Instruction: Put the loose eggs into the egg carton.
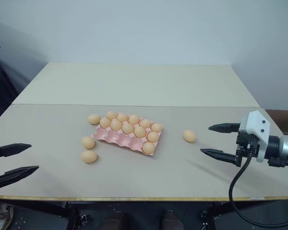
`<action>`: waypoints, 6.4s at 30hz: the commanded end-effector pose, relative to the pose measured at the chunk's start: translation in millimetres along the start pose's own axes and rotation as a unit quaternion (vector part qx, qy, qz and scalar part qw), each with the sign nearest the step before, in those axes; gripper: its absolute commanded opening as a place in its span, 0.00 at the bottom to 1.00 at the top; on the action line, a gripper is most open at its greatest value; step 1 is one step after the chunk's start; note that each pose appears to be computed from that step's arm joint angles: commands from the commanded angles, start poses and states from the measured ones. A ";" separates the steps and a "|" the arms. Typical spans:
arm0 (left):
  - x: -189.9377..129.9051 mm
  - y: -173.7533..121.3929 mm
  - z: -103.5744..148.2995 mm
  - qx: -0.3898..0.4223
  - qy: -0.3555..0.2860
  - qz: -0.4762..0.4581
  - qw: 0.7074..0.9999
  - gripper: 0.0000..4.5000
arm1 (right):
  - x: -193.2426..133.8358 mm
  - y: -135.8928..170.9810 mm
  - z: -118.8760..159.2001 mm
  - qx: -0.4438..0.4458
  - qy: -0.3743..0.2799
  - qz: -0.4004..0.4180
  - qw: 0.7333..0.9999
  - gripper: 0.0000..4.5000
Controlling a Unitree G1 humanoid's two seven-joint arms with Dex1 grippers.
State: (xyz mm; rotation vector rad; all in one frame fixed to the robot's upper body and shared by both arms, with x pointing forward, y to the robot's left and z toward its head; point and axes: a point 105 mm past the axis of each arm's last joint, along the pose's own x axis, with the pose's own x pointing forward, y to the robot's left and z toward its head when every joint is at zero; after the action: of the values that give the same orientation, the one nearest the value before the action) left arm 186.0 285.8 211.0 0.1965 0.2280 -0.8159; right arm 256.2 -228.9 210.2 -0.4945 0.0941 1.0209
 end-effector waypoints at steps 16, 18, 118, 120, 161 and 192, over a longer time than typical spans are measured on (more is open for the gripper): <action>6.4 3.9 11.0 0.018 -0.024 -0.011 0.999 1.00 | -1.5 -3.4 8.8 -0.024 0.025 -0.012 0.999 0.97; 8.0 3.6 9.1 0.015 -0.021 -0.017 1.000 1.00 | -1.5 -3.1 8.7 -0.025 0.031 -0.013 0.999 0.97; 96.6 21.7 -40.0 0.132 0.088 -0.165 0.973 1.00 | 27.0 27.6 36.6 -0.023 -0.068 0.109 0.991 0.99; 102.0 20.3 -44.5 0.148 0.101 -0.181 0.967 1.00 | 27.0 28.0 37.2 -0.023 -0.069 0.107 0.992 0.99; 201.2 19.4 21.8 0.159 -0.049 -0.113 0.980 0.38 | 30.6 23.5 48.6 -0.036 -0.084 0.074 0.993 1.00; 63.1 48.0 31.9 0.100 -0.079 -0.055 0.990 0.99 | 31.4 21.9 44.7 -0.025 -0.094 0.072 0.993 1.00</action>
State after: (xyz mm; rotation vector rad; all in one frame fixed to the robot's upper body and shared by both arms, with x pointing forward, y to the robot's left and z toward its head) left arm 274.5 263.5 209.4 0.2881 0.0636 -0.9629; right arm 251.2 -175.5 222.7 -0.4137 -0.0116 1.1961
